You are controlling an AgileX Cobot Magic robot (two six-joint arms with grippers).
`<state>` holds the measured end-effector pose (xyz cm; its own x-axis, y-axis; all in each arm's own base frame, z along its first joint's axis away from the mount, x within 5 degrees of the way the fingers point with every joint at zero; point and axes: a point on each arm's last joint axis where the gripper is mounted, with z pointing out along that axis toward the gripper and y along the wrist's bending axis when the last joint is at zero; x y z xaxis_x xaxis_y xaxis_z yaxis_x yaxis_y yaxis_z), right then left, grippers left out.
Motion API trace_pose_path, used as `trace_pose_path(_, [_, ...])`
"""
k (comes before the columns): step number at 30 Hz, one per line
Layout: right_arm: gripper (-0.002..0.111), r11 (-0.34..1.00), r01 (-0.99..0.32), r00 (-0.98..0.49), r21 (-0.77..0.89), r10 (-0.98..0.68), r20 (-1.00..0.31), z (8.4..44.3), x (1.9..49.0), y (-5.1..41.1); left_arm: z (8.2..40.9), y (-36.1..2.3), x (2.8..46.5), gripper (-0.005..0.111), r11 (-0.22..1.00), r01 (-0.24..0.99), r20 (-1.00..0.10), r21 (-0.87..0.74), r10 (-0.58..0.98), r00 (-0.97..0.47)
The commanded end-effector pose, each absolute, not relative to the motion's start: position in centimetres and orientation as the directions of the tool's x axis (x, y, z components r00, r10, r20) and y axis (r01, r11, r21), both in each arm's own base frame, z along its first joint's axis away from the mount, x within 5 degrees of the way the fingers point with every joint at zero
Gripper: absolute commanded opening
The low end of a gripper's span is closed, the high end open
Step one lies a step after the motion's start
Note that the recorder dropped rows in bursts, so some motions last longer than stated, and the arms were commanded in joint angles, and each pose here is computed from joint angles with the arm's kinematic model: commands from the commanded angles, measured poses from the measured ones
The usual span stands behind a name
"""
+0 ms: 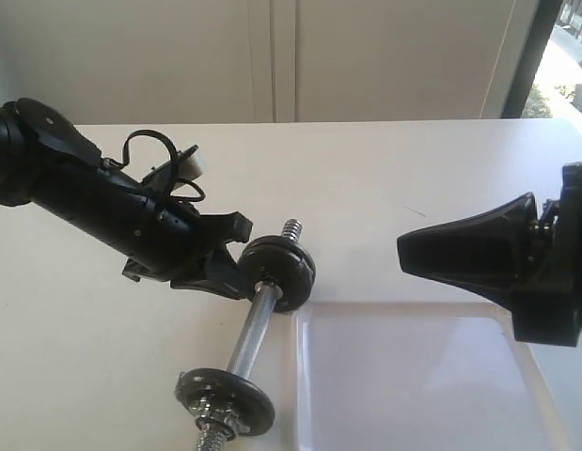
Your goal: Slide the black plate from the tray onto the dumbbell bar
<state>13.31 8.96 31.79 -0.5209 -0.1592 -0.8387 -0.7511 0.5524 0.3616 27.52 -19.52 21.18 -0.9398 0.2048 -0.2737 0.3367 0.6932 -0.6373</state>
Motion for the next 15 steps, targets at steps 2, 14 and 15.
trace_pose_path(2, [0.0, 0.56, -0.754, -0.513, 0.342, -0.177, -0.84, 31.6, 13.2, 8.8, 21.1, -19.5, 27.1, 0.0, 0.704, 0.354, -0.266, -0.616, 0.237, -0.934])
trace_pose_path(14, [0.0, 0.724, -0.582, -0.615, 0.37, -0.094, -0.783, 30.8, 14.6, 7.7, 20.8, -18.8, 27.2, 0.0, 0.73, 0.443, -0.304, -0.521, 0.326, -0.895])
trace_pose_path(15, [0.0, 0.727, -0.58, -0.612, 0.368, -0.091, -0.785, 30.8, 14.6, 7.7, 21.0, -18.6, 27.2, 0.0, 0.736, 0.453, -0.319, -0.503, 0.33, -0.889])
